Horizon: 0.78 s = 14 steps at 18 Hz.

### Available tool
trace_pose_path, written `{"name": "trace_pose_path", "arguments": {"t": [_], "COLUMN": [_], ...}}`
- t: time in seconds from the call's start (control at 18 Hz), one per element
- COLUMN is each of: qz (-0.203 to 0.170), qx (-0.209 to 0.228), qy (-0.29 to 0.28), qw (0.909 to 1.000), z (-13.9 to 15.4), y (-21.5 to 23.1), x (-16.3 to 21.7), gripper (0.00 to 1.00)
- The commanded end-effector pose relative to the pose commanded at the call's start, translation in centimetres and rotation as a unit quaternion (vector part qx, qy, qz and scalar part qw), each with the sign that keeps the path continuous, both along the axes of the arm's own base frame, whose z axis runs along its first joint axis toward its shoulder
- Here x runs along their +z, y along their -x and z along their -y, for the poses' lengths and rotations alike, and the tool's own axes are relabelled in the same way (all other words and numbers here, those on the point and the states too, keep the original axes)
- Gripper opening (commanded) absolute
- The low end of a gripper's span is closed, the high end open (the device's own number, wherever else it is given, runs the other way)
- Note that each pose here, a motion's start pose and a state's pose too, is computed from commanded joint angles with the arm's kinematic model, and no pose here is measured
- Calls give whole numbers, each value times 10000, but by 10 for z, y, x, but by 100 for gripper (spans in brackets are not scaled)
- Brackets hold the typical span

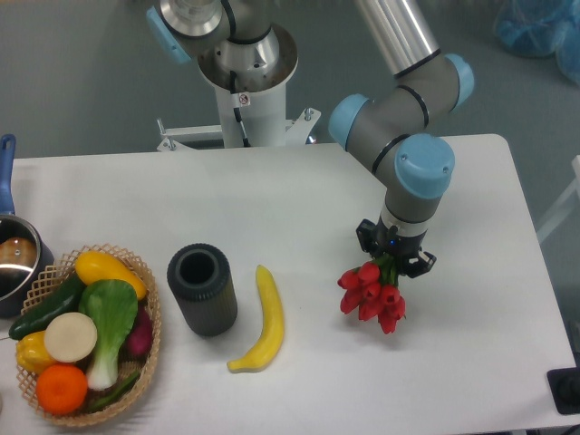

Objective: Place the flowers on the table
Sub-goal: 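Lower the tulip bouquet onto the table beside the yellow banana, then open the gripper to release the tulips and lift away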

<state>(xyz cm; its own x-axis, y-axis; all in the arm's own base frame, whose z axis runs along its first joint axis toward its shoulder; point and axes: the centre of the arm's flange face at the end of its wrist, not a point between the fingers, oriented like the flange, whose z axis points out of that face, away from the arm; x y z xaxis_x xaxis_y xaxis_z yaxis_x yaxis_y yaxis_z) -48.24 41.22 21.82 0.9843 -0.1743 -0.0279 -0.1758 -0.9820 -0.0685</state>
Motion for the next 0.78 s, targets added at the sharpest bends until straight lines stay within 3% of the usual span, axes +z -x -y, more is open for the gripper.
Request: {"name": "trace_pose_path", "arguments": {"t": [0.22,0.33,0.44,0.5,0.61,0.67,0.78], "qz": [10,-23,-77,-84,-111,-125,-139], "qx": [-38,-84,-84,-84,-92,-84,-38], "qy": [-3,-10,-39,-43,-57,-64,-66], "qw": [10000,10000,9999,9999,9999,9999,9999], "z": [-4,-6,-8,-9,-10,-9,-7], "y": [-2,-1,2,3,4,4,3], "x": [-6,-6,-2,-1,1,3,6], "gripper": [47,72,78,88,93,100,100]}}
